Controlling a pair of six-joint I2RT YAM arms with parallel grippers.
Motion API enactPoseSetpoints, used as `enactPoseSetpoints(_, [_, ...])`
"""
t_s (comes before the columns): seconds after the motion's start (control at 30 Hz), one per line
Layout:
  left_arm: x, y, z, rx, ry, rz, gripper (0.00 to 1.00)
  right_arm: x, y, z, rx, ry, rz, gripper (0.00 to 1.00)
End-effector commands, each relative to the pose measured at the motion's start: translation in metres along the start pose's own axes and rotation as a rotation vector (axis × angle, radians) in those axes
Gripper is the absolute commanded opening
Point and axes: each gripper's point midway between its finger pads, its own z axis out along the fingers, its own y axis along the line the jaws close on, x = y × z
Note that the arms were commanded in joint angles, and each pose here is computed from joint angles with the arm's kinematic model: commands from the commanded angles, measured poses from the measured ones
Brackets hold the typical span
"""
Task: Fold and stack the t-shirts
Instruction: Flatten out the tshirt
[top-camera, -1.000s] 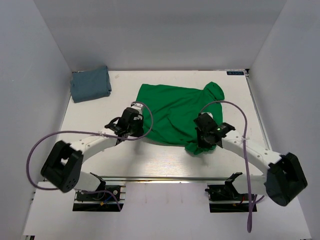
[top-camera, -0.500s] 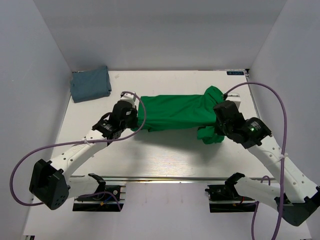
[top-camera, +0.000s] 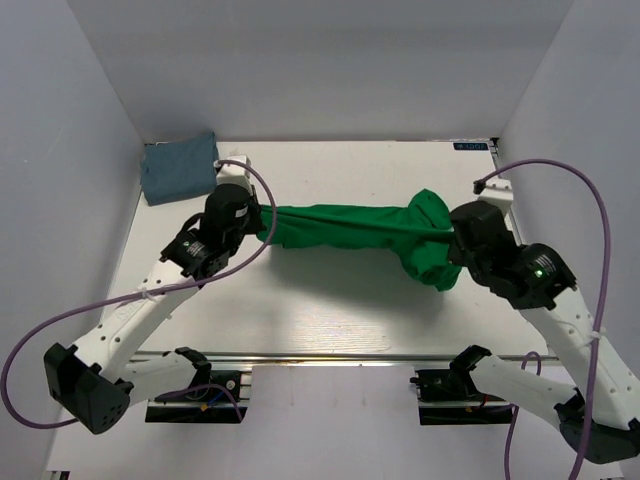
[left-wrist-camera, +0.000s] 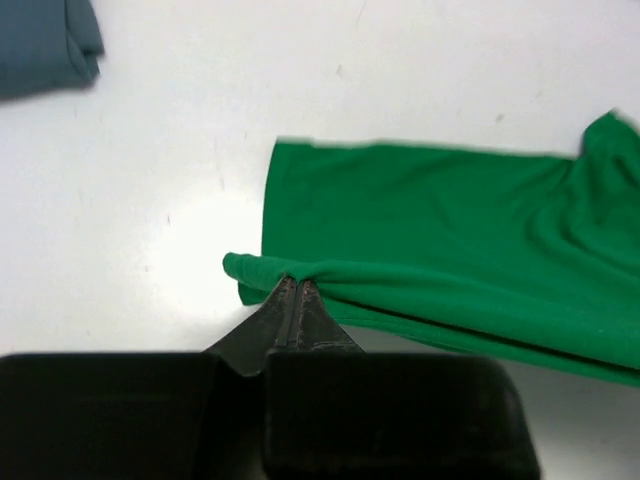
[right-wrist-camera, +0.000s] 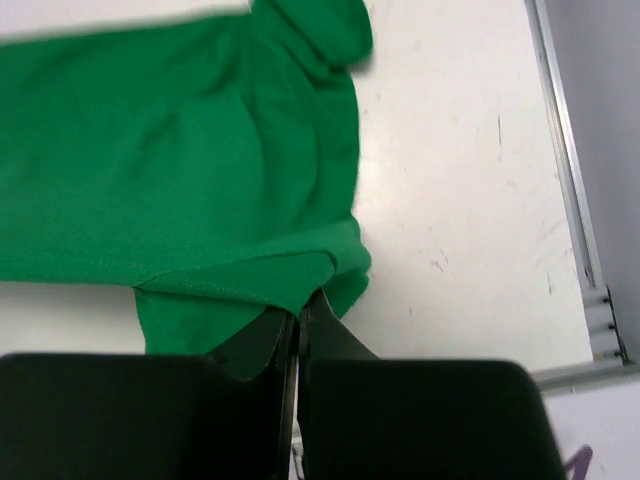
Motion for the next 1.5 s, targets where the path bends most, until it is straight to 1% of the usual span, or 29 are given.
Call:
enactPoseSetpoints(0.0, [-0.06,0.011,-0.026,-0.033,-0.168,0.015,0.0,-0.054,-0.02,-0.029,0.011,-0.227,0.08,0.0])
enactPoseSetpoints(0.03, [-0.079,0.005,-0.039,0.011,-0.222,0.011,0.0,-0.068,-0.016,-0.036,-0.035,-0.287,0.075,0.0])
enactPoseSetpoints(0.1, [-0.102,-0.007,-0.052,0.089,-0.292,0.023,0.0,-0.082,-0.005,-0.05,-0.132,-0.34,0.068,0.0])
enactPoseSetpoints(0.13, [-0.113,-0.011,-0.06,0.12,-0.328,0.033,0.0,-0.098,-0.004,-0.064,-0.18,-0.412,0.118,0.0])
enactPoseSetpoints(0.17, [-0.127,-0.016,-0.07,0.149,-0.37,0.039,0.0,-0.103,0.0,-0.07,-0.218,-0.43,0.128,0.0])
enactPoseSetpoints(0.2, [-0.138,-0.02,-0.083,0.187,-0.407,0.043,0.0,-0.114,0.008,-0.08,-0.279,-0.478,0.095,0.0])
enactPoseSetpoints(0.23, [-0.15,-0.025,-0.093,0.209,-0.438,0.064,0.0,-0.128,0.012,-0.099,-0.35,-0.544,0.106,0.0])
enactPoseSetpoints(0.3, [-0.163,-0.027,-0.108,0.237,-0.472,0.064,0.0,-0.141,0.011,-0.114,-0.38,-0.599,0.081,0.0])
enactPoseSetpoints(0.33, [-0.175,-0.025,-0.127,0.254,-0.513,0.061,0.0,-0.156,0.009,-0.134,-0.416,-0.648,0.092,0.0])
enactPoseSetpoints(0.47, [-0.2,-0.018,-0.172,0.296,-0.624,0.071,0.0,-0.182,-0.003,-0.178,-0.478,-0.787,0.098,0.0])
enactPoseSetpoints(0.53, [-0.212,-0.013,-0.193,0.302,-0.676,0.063,0.0,-0.188,0.001,-0.202,-0.557,-0.843,0.06,0.0])
enactPoseSetpoints(0.57, [-0.215,-0.016,-0.202,0.332,-0.695,0.079,0.0,-0.197,-0.006,-0.223,-0.582,-0.898,0.048,0.0])
enactPoseSetpoints(0.63, [-0.226,-0.015,-0.221,0.36,-0.741,0.085,0.0,-0.199,-0.001,-0.237,-0.632,-0.932,-0.012,0.0])
enactPoseSetpoints(0.67, [-0.228,-0.021,-0.229,0.401,-0.753,0.107,0.0,-0.201,0.002,-0.258,-0.706,-0.969,-0.036,0.0])
enactPoseSetpoints(0.73, [-0.235,-0.021,-0.248,0.434,-0.782,0.109,0.0,-0.2,0.006,-0.265,-0.738,-0.971,-0.073,0.0])
enactPoseSetpoints(0.77, [-0.236,-0.022,-0.251,0.438,-0.785,0.122,0.0,-0.199,0.005,-0.28,-0.788,-0.995,-0.086,0.0])
enactPoseSetpoints(0.83, [-0.239,-0.02,-0.261,0.451,-0.801,0.121,0.0,-0.197,0.003,-0.287,-0.796,-1.013,-0.117,0.0])
enactPoseSetpoints(0.9, [-0.239,-0.018,-0.267,0.453,-0.813,0.118,0.0,-0.194,-0.001,-0.29,-0.803,-1.022,-0.104,0.0])
enactPoseSetpoints(1.0, [-0.234,-0.017,-0.269,0.462,-0.812,0.121,0.0,-0.196,-0.004,-0.29,-0.789,-1.046,-0.083,0.0])
enactPoseSetpoints(1.1, [-0.231,-0.02,-0.261,0.463,-0.791,0.117,0.0,-0.193,0.008,-0.269,-0.771,-1.006,-0.104,0.0])
enactPoseSetpoints(1.17, [-0.225,-0.022,-0.248,0.45,-0.754,0.113,0.0,-0.194,0.017,-0.246,-0.728,-0.969,-0.114,0.0])
enactPoseSetpoints(1.2, [-0.218,-0.024,-0.231,0.437,-0.712,0.106,0.0,-0.195,0.016,-0.238,-0.692,-0.968,-0.112,0.0])
enactPoseSetpoints(1.23, [-0.212,-0.022,-0.222,0.417,-0.691,0.096,0.0,-0.191,0.02,-0.215,-0.645,-0.932,-0.115,0.0])
enactPoseSetpoints(1.3, [-0.196,-0.026,-0.187,0.382,-0.619,0.086,0.0,-0.193,0.024,-0.186,-0.564,-0.918,-0.086,0.0])
enactPoseSetpoints(1.33, [-0.192,-0.023,-0.174,0.343,-0.593,0.065,0.0,-0.184,0.032,-0.152,-0.504,-0.862,-0.097,0.0])
enactPoseSetpoints(1.37, [-0.187,-0.022,-0.162,0.318,-0.567,0.057,0.0,-0.184,0.03,-0.139,-0.449,-0.851,-0.079,0.0])
enactPoseSetpoints(1.4, [-0.171,-0.021,-0.141,0.287,-0.514,0.053,0.0,-0.184,0.032,-0.13,-0.432,-0.853,-0.068,0.0])
enactPoseSetpoints(1.43, [-0.163,-0.017,-0.123,0.237,-0.488,0.033,0.0,-0.173,0.03,-0.098,-0.337,-0.795,-0.06,0.0])
enactPoseSetpoints(1.47, [-0.141,-0.015,-0.101,0.207,-0.429,0.012,0.0,-0.162,0.035,-0.073,-0.3,-0.763,-0.065,0.0])
